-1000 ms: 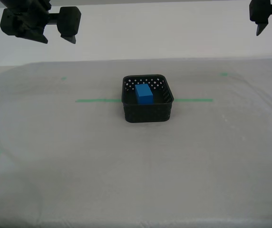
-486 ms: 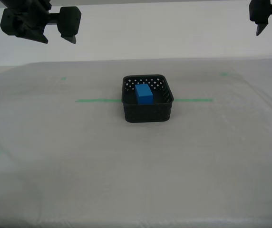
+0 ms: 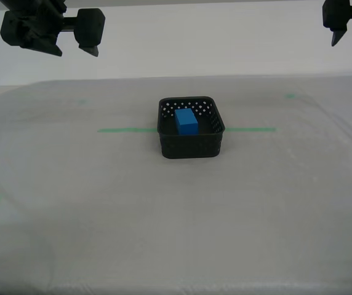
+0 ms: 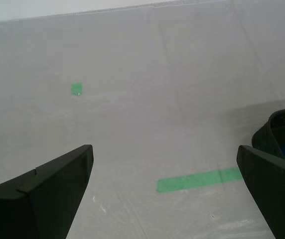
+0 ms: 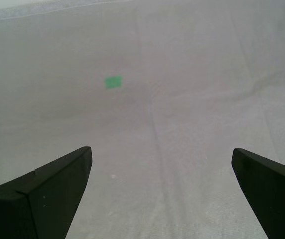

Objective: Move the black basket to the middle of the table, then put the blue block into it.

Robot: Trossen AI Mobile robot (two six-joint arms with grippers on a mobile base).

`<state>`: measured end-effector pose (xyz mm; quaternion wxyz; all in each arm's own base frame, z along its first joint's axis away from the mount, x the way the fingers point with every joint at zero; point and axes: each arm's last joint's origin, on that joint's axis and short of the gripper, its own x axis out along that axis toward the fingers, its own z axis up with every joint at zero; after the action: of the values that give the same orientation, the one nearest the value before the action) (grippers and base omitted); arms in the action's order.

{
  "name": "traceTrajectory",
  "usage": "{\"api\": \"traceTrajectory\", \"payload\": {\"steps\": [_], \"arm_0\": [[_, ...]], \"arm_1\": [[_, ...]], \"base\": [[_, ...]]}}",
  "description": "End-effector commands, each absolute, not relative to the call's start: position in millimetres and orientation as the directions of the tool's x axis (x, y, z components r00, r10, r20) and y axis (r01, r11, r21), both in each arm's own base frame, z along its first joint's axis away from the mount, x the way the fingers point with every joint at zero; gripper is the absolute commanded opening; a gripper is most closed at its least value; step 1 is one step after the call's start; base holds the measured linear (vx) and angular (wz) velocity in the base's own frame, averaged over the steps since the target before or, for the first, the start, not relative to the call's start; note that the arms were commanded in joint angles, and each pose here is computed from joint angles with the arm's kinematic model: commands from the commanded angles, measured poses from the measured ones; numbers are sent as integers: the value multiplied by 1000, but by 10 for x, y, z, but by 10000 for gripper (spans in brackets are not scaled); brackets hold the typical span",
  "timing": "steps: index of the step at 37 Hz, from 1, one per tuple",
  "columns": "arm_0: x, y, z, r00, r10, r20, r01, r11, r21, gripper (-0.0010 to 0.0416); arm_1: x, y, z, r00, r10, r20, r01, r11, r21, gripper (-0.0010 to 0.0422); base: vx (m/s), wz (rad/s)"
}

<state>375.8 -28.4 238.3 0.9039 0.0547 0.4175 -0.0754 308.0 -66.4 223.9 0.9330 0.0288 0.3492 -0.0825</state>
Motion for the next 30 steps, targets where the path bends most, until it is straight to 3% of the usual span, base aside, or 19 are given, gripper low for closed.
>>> {"api": "traceTrajectory", "payload": {"steps": [1,30], "arm_0": [[3760,-281,2390,643,-92,-760,182,983,35,393],[3760,-281,2389,643,-91,-761,181,983,35,394]], "arm_1": [[3081,-665,2243,744,-136,-655,178,984,-3,396],[3081,-665,2243,744,-136,-655,178,984,-3,396]], "base": [[0,0],[0,0]]}}
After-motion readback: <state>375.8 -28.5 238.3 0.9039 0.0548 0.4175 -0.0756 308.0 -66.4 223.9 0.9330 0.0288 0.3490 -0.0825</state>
